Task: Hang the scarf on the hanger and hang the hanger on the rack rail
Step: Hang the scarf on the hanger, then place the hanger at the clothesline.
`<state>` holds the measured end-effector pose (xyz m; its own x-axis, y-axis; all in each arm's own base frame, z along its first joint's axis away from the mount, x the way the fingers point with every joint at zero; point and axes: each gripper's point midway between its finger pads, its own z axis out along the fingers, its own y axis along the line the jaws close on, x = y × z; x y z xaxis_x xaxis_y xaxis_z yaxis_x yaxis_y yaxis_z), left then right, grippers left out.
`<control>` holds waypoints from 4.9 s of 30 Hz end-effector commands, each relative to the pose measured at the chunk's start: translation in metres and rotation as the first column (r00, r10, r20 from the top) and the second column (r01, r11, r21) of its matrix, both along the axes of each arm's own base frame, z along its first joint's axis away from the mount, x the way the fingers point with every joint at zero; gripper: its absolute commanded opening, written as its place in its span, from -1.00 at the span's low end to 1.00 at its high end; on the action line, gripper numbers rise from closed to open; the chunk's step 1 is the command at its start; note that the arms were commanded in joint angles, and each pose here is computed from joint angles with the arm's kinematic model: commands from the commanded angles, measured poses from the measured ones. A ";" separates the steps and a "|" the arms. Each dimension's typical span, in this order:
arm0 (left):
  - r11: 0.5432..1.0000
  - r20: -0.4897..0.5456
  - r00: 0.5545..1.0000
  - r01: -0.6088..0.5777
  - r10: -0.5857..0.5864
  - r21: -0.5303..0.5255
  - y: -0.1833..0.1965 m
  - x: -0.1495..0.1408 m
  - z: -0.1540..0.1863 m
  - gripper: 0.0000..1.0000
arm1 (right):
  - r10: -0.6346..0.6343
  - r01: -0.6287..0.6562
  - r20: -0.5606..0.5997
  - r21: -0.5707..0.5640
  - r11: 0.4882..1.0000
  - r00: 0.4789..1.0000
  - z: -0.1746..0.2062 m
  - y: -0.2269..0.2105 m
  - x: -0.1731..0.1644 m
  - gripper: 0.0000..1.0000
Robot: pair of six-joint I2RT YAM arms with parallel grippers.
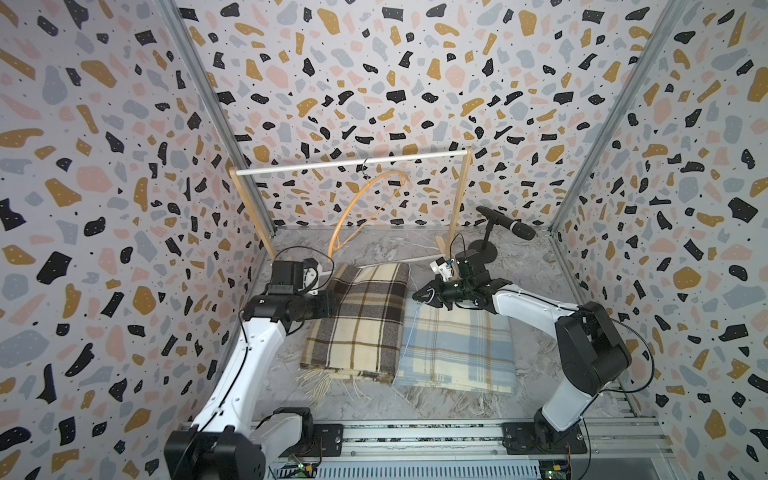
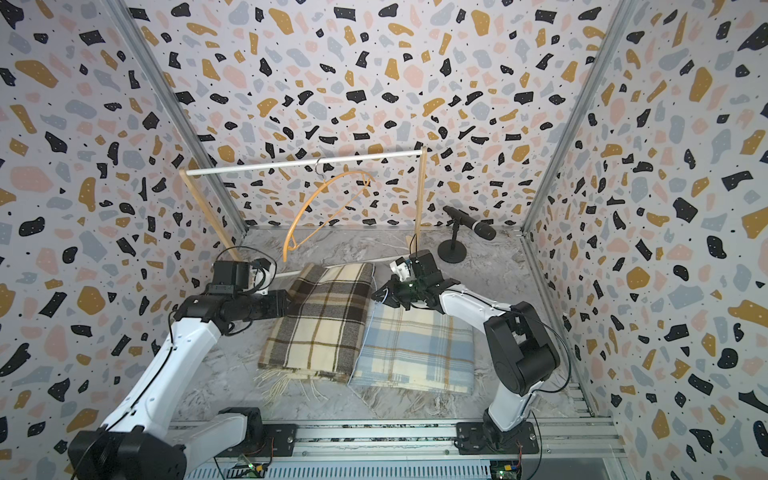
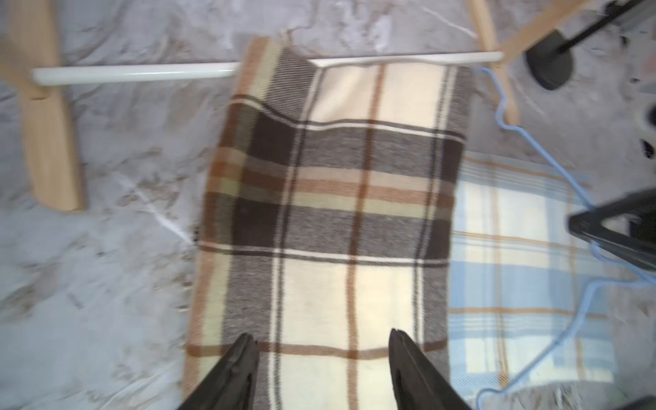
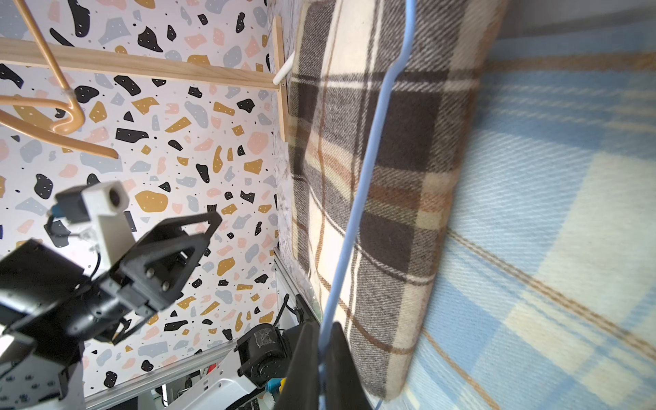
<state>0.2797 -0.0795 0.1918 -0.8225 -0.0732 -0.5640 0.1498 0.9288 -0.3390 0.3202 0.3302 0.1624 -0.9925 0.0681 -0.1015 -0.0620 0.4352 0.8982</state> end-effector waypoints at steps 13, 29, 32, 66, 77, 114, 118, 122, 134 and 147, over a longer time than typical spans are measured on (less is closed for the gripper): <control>0.884 0.208 0.940 0.329 -0.271 -0.331 -0.150 -0.050 0.005 0.47 | 0.003 -0.004 0.036 0.025 1.000 0.999 0.025 0.000 0.000 -1.00; 0.822 0.153 0.891 0.453 -0.427 -0.346 -0.222 -0.031 -0.040 0.01 | -0.009 0.007 0.037 0.033 0.999 0.999 0.030 -0.003 -0.002 -1.00; 0.824 0.150 0.892 0.451 -0.426 -0.343 -0.221 -0.032 -0.042 -0.36 | -0.013 0.012 0.039 0.027 1.000 0.999 0.028 -0.004 -0.002 -1.00; 0.904 0.271 0.944 0.276 -0.190 -0.327 -0.129 -0.046 0.011 -1.00 | -0.069 0.112 0.241 -0.169 0.979 0.968 0.047 -0.069 0.004 0.41; 0.942 0.269 0.963 0.114 -0.026 -0.317 -0.074 -0.047 0.016 -1.00 | -0.083 0.139 0.265 -0.202 0.970 0.961 0.044 -0.082 0.005 0.80; 0.978 0.424 0.905 0.084 0.004 -0.189 0.005 0.050 0.245 -1.00 | -0.126 0.194 0.322 -0.191 0.962 0.938 0.060 -0.115 -0.004 0.99; 0.982 0.421 0.907 0.078 0.003 -0.174 0.015 0.063 0.253 -1.00 | -0.134 0.203 0.324 -0.187 0.961 0.936 0.062 -0.117 -0.003 0.99; 0.988 0.411 0.912 0.064 0.001 -0.144 0.028 0.079 0.252 -1.00 | -0.137 0.202 0.322 -0.180 0.963 0.937 0.065 -0.116 -0.002 0.99; 0.993 0.353 0.936 0.037 0.004 -0.111 0.050 0.127 0.246 -1.00 | -0.140 0.206 0.316 -0.188 0.960 0.938 0.060 -0.118 -0.003 0.99; 0.995 0.273 0.959 -0.058 0.077 -0.075 0.086 0.167 0.211 -1.00 | -0.145 0.212 0.305 -0.196 0.957 0.941 0.055 -0.120 -0.001 0.99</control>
<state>0.4380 0.0022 0.3864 -0.6916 -0.2039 -0.6929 0.1415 0.9025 -0.4068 0.3211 0.2129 0.2131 -0.8982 0.1842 -0.3992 -0.1939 0.6489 0.7358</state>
